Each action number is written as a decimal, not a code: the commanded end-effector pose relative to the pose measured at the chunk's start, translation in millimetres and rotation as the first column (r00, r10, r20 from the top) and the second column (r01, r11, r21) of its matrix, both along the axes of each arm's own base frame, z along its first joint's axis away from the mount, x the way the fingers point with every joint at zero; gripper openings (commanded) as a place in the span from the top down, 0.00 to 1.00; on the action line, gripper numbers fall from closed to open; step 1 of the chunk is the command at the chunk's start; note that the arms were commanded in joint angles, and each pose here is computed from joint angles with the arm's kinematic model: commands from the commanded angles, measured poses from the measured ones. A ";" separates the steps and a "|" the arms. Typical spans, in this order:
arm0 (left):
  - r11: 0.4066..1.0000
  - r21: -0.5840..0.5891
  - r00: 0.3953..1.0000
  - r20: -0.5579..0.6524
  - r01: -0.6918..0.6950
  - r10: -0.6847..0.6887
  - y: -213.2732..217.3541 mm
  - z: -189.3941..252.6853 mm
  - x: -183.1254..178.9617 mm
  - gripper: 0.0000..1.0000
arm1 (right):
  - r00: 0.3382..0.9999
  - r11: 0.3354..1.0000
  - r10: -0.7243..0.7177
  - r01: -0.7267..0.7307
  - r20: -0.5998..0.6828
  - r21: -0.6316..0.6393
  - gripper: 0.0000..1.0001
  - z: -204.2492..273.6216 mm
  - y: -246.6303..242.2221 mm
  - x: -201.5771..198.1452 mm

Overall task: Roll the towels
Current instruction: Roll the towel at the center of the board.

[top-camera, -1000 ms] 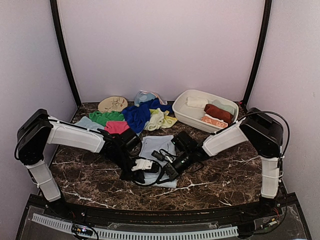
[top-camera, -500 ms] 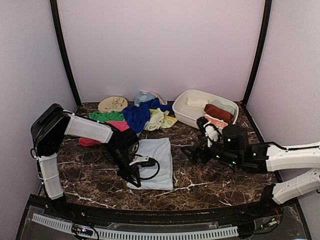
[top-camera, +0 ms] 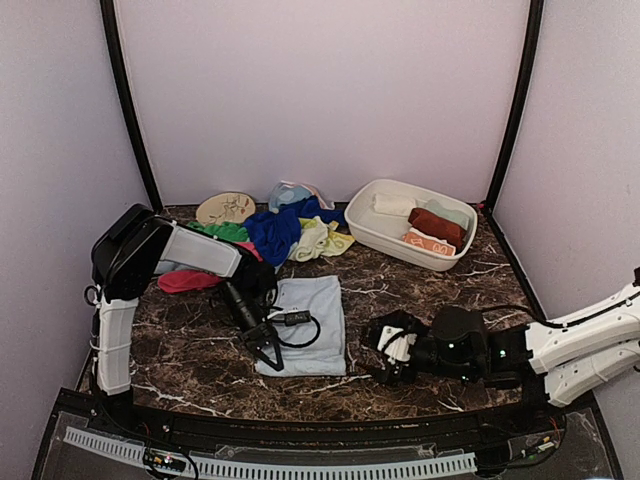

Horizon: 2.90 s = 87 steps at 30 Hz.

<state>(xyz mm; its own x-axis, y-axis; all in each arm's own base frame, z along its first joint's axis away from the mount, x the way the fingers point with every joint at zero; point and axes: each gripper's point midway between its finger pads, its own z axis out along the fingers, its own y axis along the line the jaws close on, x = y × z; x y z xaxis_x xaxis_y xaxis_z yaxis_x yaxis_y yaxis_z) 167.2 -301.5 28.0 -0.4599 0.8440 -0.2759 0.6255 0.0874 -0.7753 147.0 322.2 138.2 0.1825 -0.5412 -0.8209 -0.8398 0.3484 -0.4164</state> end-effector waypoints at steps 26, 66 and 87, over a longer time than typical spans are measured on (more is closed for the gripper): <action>0.962 0.266 0.996 0.083 -0.066 0.045 25.3 -41.2 30.4 0.72 | 0.939 0.883 0.341 -0.308 0.035 -0.354 0.71 -119.7 124.9 -3.2; 0.987 -0.042 0.594 0.802 0.156 -0.060 4.3 50.0 32.0 0.34 | 0.009 0.987 0.152 0.041 -0.988 0.152 1.00 -87.1 138.2 58.7; 0.987 0.107 0.547 0.822 0.124 -0.158 15.0 -6.1 54.0 0.48 | -0.063 0.989 0.126 0.086 -0.990 0.120 0.98 -89.5 134.1 69.1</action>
